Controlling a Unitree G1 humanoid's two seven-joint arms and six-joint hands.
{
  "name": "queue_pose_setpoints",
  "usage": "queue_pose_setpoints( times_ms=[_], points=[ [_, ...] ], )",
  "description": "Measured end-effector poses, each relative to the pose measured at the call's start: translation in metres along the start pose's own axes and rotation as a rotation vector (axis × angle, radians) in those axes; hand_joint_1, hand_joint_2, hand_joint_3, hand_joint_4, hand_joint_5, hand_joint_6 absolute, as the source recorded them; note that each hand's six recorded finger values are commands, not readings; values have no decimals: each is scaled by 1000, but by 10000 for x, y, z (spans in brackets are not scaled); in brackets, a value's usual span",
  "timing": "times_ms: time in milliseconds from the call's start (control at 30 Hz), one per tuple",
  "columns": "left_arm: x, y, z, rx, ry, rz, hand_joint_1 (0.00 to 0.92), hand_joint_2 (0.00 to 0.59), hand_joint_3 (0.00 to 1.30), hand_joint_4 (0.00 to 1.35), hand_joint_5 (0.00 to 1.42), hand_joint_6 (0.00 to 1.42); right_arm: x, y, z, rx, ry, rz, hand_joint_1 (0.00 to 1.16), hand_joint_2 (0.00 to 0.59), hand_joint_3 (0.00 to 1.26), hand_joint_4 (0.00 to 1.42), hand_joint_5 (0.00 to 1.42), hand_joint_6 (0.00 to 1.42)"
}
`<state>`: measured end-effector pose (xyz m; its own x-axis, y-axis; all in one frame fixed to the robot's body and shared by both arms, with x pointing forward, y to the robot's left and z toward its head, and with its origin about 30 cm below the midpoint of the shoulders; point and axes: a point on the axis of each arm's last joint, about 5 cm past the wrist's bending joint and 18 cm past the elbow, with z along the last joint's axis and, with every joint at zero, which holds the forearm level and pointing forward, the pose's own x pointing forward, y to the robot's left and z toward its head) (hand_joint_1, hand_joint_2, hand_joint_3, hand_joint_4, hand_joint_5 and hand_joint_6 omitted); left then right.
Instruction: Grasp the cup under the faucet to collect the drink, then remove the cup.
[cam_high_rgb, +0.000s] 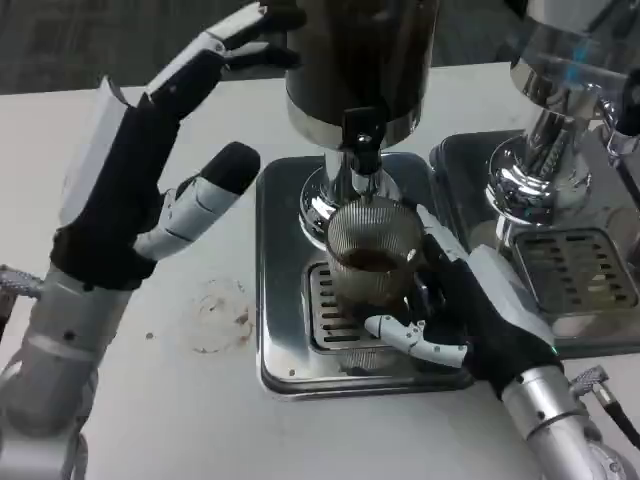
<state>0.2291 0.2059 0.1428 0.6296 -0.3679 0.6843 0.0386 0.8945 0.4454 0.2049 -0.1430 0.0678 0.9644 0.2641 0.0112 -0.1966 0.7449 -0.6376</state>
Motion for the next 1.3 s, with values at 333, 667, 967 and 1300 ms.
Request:
queue_pose_setpoints(
  times_ms=[333, 667, 967, 1300],
  points=[
    [-292, 153, -36, 114, 103, 64, 0, 185, 252, 147, 334, 277, 17, 6, 16, 9, -8, -5, 545, 213, 0, 0, 0, 82],
    [-782, 184, -194, 172, 390, -35, 0, 188, 236, 125, 304, 243, 25, 8, 10, 20, -8, -9, 546, 213, 0, 0, 0, 83],
    [-998, 42, -284, 158, 522, -128, 0, 192, 228, 112, 297, 239, 74, 20, 13, 41, -11, -6, 541, 209, 0, 0, 0, 83],
    [-1024, 29, -338, 152, 558, -156, 0, 197, 222, 112, 296, 239, 208, 93, 41, 105, -10, 20, 545, 202, 0, 0, 0, 74]
  ],
)
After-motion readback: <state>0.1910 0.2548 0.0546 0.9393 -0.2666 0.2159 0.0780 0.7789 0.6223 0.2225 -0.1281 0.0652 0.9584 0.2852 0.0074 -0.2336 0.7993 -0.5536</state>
